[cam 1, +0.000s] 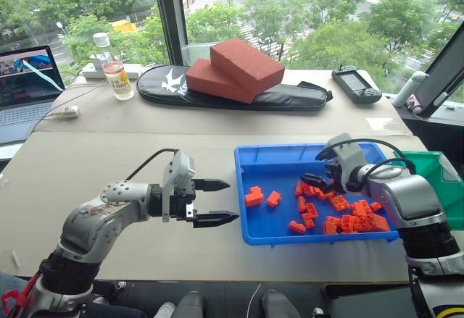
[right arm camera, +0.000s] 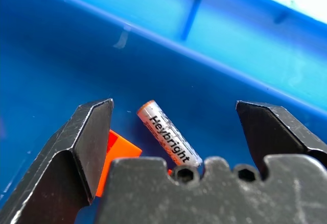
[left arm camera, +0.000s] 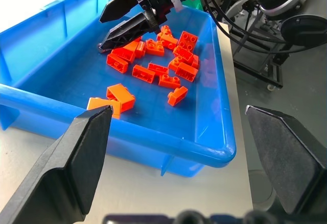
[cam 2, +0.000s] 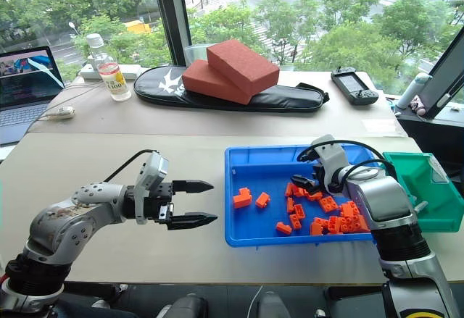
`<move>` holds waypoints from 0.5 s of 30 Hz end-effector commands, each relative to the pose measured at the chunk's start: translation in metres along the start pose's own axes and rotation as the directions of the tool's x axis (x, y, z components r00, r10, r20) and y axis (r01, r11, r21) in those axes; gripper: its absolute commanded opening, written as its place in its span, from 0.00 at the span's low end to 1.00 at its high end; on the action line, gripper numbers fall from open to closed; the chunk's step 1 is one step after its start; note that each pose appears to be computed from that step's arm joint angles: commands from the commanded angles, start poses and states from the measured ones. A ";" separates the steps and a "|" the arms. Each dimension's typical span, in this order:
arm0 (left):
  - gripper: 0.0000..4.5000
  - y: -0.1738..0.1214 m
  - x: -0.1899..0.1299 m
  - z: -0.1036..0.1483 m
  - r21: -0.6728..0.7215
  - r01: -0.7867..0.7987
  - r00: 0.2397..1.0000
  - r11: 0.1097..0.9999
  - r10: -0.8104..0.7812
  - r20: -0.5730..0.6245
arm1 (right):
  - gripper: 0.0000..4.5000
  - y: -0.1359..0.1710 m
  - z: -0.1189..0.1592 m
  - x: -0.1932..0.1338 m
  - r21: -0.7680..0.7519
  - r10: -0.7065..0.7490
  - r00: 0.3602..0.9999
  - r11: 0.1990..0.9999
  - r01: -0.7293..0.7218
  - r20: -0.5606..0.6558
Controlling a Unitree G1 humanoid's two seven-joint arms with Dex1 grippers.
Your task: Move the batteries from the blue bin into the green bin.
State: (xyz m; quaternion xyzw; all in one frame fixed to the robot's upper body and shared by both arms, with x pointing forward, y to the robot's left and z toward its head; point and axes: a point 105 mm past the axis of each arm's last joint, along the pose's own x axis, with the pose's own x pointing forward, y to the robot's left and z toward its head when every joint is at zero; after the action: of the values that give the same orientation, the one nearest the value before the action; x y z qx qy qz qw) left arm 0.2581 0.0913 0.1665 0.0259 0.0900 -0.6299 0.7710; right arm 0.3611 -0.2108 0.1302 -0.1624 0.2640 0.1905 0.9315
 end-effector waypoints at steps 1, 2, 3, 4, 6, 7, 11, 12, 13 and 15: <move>1.00 -0.005 -0.001 0.007 0.030 0.014 1.000 0.999 -0.014 0.019 | 0.94 0.000 0.003 0.001 -0.025 0.000 1.000 1.000 0.001 0.003; 1.00 -0.005 0.000 0.007 0.030 0.014 1.000 0.999 -0.014 0.019 | 0.88 0.001 0.002 0.002 -0.028 0.002 1.000 1.000 -0.002 -0.001; 1.00 -0.005 0.000 0.007 0.030 0.014 1.000 0.999 -0.015 0.019 | 0.84 0.001 0.002 0.003 -0.030 0.003 1.000 1.000 -0.003 -0.003; 1.00 -0.005 0.000 0.007 0.030 0.014 1.000 0.999 -0.015 0.020 | 0.75 0.002 0.002 0.003 -0.033 0.008 1.000 0.999 -0.008 -0.004; 1.00 -0.005 -0.001 0.007 0.030 0.013 1.000 0.999 -0.014 0.021 | 0.61 0.004 0.002 0.004 -0.034 0.013 1.000 0.999 -0.013 -0.002; 1.00 -0.005 -0.001 0.007 0.030 0.013 1.000 0.999 -0.014 0.021 | 0.53 0.004 0.002 0.004 -0.035 0.014 1.000 0.999 -0.014 -0.002; 1.00 -0.005 -0.001 0.007 0.031 0.010 1.000 0.999 -0.011 0.023 | 0.23 0.007 0.005 0.005 -0.040 0.029 1.000 0.999 -0.028 0.011; 1.00 -0.005 -0.001 0.007 0.031 0.011 1.000 0.999 -0.011 0.023 | 0.15 0.008 0.005 0.004 -0.040 0.033 0.999 0.999 -0.032 0.013; 1.00 -0.005 -0.001 0.007 0.031 0.011 1.000 0.999 -0.011 0.023 | 0.09 0.008 0.006 0.004 -0.042 0.034 0.999 0.999 -0.033 0.017; 1.00 -0.005 -0.001 0.008 0.031 0.011 1.000 0.999 -0.011 0.023 | 0.06 0.004 0.013 0.000 -0.038 0.021 0.999 0.999 -0.020 0.050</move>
State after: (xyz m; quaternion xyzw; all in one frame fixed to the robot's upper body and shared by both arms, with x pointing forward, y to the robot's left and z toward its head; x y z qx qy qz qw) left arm 0.2578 0.0916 0.1654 0.0243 0.0917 -0.6292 0.7714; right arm 0.3603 -0.2044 0.1183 -0.1651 0.2815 0.2077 0.9221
